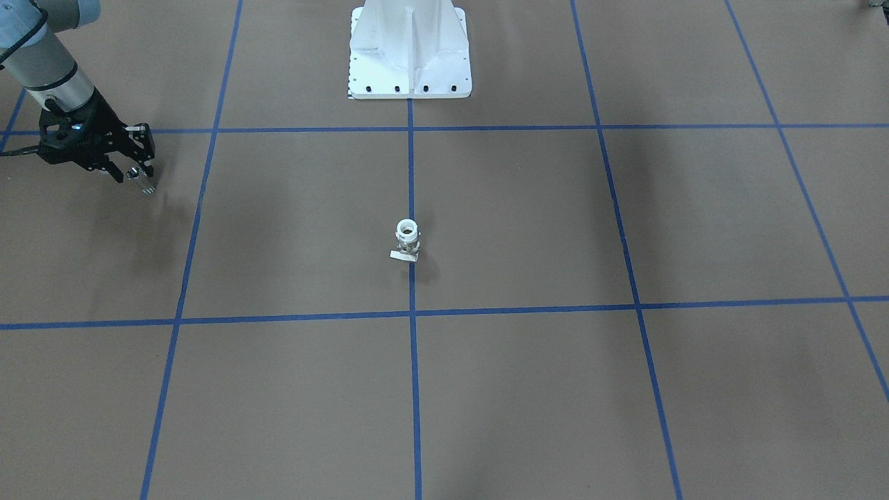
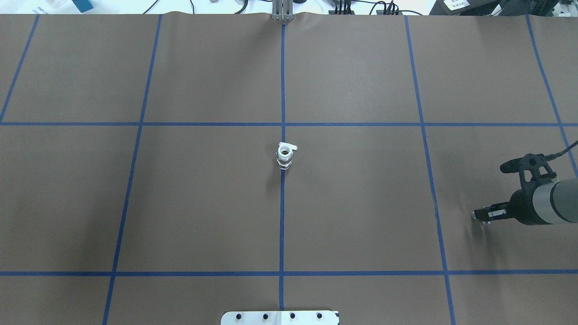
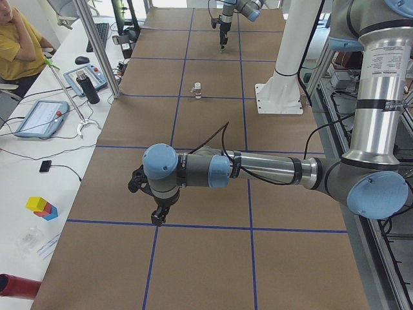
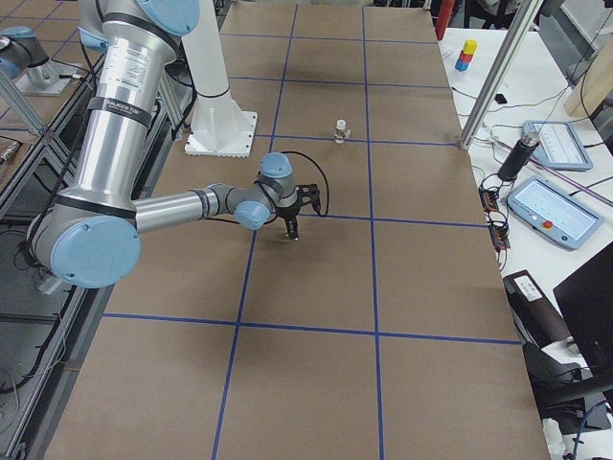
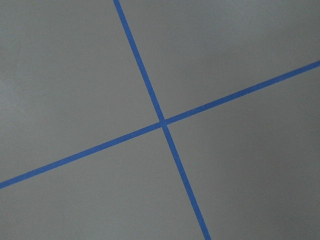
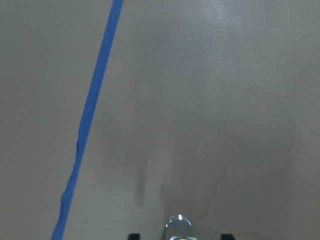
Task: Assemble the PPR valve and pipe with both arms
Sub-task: 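Lower the right gripper onto the small silver pipe fitting and grasp it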
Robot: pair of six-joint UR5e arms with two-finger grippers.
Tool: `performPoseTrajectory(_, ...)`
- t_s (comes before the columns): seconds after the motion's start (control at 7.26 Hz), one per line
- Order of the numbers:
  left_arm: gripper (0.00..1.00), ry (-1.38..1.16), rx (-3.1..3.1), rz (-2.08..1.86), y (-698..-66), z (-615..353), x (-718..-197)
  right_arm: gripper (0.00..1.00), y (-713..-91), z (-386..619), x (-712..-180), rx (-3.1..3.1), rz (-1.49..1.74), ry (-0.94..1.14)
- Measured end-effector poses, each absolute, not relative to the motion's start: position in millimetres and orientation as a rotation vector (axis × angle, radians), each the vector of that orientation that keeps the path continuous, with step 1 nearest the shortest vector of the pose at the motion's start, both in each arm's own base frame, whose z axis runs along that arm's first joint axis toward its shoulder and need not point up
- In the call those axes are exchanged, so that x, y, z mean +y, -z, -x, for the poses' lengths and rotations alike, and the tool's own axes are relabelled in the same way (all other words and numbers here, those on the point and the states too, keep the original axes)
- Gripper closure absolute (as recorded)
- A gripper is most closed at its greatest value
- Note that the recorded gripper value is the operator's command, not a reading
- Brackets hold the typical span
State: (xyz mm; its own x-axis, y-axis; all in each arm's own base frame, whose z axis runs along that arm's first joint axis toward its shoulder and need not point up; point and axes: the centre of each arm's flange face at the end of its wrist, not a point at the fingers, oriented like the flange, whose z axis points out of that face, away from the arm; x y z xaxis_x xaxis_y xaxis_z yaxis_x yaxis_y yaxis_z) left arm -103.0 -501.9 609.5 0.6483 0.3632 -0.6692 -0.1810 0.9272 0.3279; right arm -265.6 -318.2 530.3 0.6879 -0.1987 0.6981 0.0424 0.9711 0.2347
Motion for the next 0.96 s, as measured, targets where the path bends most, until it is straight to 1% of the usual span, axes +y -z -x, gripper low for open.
performPoseTrajectory(0.55, 0.0, -0.31, 0.809, -0.239, -610.1, 103.0, -501.8, 1.0, -523.3, 264.9, -324.0, -0.817, -0.215, 0.13)
performPoseTrajectory(0.83, 0.0, -0.283, 0.811, -0.223, -611.9, 103.2, -500.9, 1.0, -506.4, 268.1, -342.3, -0.846, -0.222, 0.112)
performPoseTrajectory(0.96, 0.0, -0.237, 0.816, -0.196, -616.4, 103.1, -496.8, 1.0, -484.3, 279.0, -365.3, -0.849, -0.217, 0.092)
